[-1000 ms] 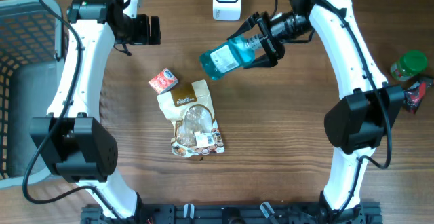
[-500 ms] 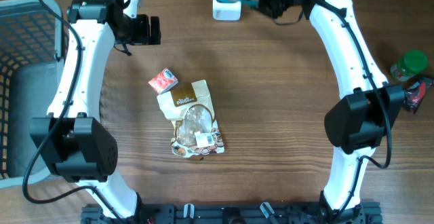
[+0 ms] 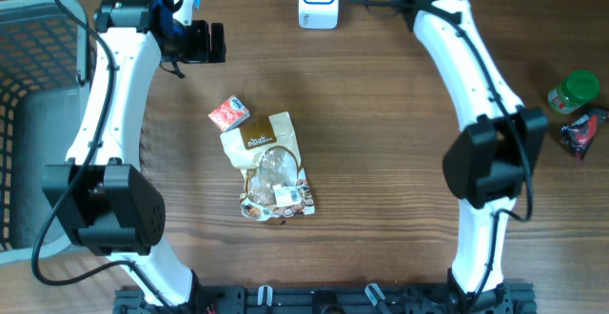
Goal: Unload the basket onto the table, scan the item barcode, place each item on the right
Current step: 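Carry the mouthwash bottle with the right gripper to the white scanner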
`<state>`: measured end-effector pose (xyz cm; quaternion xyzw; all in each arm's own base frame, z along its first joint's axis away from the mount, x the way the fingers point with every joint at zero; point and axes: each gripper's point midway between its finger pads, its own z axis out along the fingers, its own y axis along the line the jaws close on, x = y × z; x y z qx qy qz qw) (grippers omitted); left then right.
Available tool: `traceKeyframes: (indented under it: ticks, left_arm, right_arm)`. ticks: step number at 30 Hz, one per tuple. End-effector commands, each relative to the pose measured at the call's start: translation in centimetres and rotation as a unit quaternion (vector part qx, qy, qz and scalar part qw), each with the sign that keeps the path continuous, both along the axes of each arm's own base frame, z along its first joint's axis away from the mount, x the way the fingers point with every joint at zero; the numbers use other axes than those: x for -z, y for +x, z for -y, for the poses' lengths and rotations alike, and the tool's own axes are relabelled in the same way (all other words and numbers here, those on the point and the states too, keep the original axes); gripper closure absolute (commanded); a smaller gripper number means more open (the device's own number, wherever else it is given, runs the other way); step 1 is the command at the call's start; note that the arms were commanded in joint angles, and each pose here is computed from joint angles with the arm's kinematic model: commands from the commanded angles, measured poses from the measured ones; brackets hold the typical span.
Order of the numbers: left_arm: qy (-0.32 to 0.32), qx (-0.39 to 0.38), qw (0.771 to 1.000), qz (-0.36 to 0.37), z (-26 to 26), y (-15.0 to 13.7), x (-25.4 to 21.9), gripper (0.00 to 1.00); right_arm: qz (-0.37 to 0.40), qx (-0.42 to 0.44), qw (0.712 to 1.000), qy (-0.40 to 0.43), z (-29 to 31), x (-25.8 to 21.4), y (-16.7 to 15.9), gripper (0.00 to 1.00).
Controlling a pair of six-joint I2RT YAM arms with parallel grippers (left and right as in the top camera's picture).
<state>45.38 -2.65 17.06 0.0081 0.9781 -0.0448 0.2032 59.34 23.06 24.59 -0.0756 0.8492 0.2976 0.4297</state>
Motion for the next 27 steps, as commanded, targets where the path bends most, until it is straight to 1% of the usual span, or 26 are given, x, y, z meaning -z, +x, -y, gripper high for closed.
traceKeyframes:
  ticks: [1, 2, 4, 6, 8, 13, 17, 20, 23, 27]
  left_arm:
    - [-0.006, 0.007, 1.000, -0.001, 0.4, -0.2, 0.0, 0.00]
    - [-0.006, 0.007, 1.000, -0.001, 0.4, -0.2, 0.0, 0.00]
    - [-0.006, 0.007, 1.000, -0.001, 0.4, -0.2, 0.0, 0.00]
    - [-0.006, 0.007, 1.000, -0.001, 0.4, -0.2, 0.0, 0.00]
    - [-0.006, 0.007, 1.000, -0.001, 0.4, -0.2, 0.0, 0.00]
    - [-0.006, 0.007, 1.000, -0.001, 0.4, -0.2, 0.0, 0.00]
    - [-0.006, 0.007, 1.000, -0.001, 0.4, -0.2, 0.0, 0.00]
    - [-0.006, 0.007, 1.000, -0.001, 0.4, -0.2, 0.0, 0.00]
    - [-0.006, 0.007, 1.000, -0.001, 0.4, -0.2, 0.0, 0.00]
    - [-0.006, 0.007, 1.000, -0.001, 0.4, -0.2, 0.0, 0.00]
  right_arm:
    - [0.049, -0.020, 0.997, -0.058, 0.0, 1.2, 1.4, 0.45]
    - [0.054, -0.027, 0.996, -0.068, 0.0, 1.5, 1.5, 0.44]
    - [0.066, -0.075, 0.992, -0.071, -1.1, 2.1, 1.0, 0.44]
    - [0.079, -0.147, 0.985, -0.050, -2.9, 2.3, -0.3, 0.44]
    - [0.091, -0.192, 0.976, -0.039, -4.0, 2.4, -1.2, 0.44]
    - [0.111, -0.258, 0.960, -0.024, -4.9, 2.7, -2.5, 0.44]
    - [0.122, -0.280, 0.952, -0.007, -4.3, 2.8, -2.5, 0.44]
    - [0.129, -0.273, 0.953, 0.010, -3.1, 3.3, -1.3, 0.41]
    - [0.130, -0.270, 0.953, 0.041, -2.5, 3.4, -0.5, 0.39]
    - [0.146, -0.289, 0.942, 0.090, -2.8, 3.5, 0.0, 0.41]
